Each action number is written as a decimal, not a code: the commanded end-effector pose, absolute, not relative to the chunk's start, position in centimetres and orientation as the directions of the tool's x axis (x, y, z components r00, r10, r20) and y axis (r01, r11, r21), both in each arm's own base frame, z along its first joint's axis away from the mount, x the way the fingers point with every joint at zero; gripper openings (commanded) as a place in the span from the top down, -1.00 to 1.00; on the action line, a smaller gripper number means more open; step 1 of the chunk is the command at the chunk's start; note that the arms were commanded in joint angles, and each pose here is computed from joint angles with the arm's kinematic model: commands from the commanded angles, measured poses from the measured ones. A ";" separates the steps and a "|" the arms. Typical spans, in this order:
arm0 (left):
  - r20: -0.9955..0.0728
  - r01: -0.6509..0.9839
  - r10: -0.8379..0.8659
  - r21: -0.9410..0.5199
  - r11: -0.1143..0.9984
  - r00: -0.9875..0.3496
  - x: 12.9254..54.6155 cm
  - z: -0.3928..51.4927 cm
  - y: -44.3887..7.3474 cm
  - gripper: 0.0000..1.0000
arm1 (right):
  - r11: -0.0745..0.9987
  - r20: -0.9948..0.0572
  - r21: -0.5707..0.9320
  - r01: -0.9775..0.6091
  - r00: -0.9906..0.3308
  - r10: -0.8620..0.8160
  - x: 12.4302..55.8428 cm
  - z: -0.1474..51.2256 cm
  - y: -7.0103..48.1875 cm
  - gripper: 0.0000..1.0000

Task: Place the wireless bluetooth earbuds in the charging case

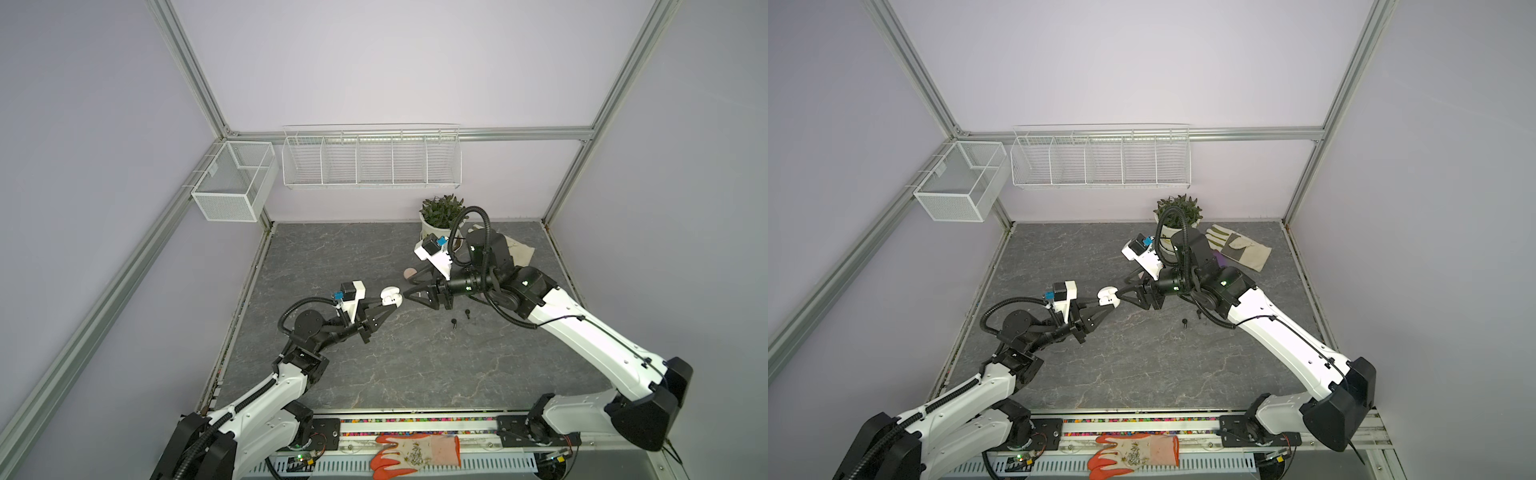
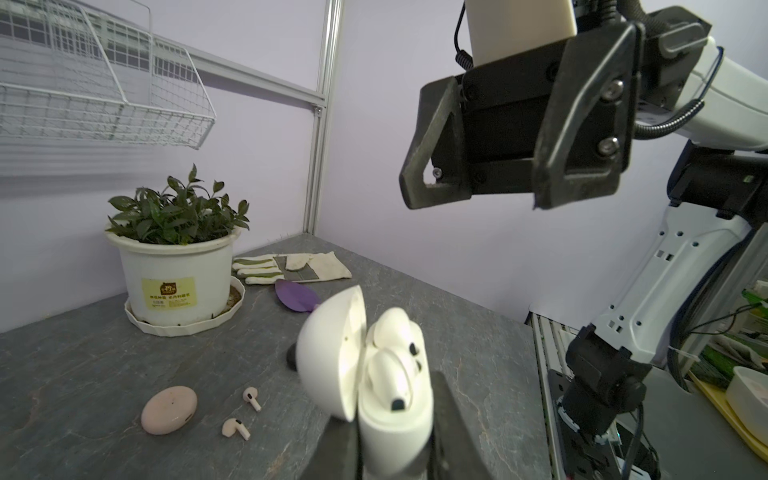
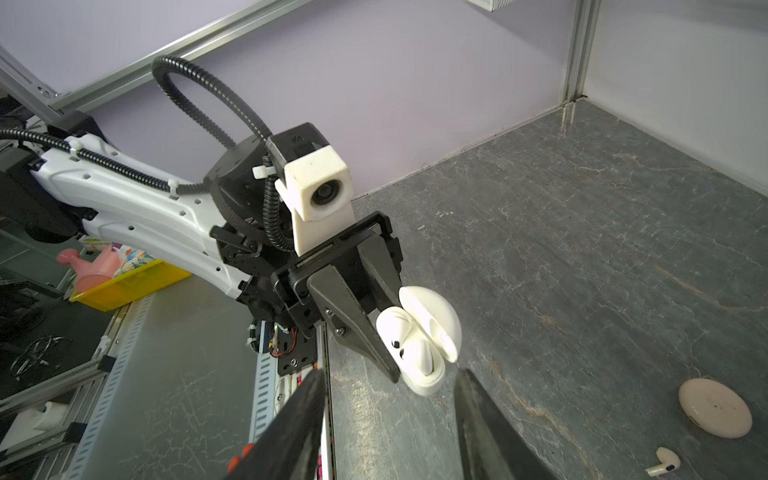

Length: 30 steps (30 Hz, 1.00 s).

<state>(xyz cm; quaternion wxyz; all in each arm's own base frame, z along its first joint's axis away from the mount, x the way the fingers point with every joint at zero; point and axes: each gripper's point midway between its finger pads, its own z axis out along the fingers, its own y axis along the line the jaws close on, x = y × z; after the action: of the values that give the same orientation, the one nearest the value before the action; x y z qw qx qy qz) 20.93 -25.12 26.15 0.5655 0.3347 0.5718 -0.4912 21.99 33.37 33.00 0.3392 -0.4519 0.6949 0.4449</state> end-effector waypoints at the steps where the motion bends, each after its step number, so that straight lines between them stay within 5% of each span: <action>1: -0.985 0.976 -0.149 -0.114 0.186 -0.086 19.7 27.3 -26.3 1.00 | 0.120 -0.857 0.346 -0.931 -0.365 -0.363 21.3 32.5 32.4 -0.07; 15: -0.994 0.996 -0.081 -0.071 0.049 -0.067 18.6 25.9 -27.9 1.00 | 0.172 -0.735 0.520 -0.837 -0.541 -0.409 22.1 29.4 31.2 -0.20; 30: -0.995 0.996 -0.065 -0.083 0.025 -0.081 18.5 25.7 -28.2 1.00 | 0.027 -0.676 0.655 -0.755 -0.602 -0.425 20.7 28.5 33.4 -0.19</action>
<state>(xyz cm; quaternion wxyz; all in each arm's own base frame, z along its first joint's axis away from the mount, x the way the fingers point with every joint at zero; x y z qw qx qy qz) 18.48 -27.95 24.27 0.4892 0.4421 0.5322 -0.5310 21.80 33.13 28.01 0.1605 -0.4080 0.7196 0.5385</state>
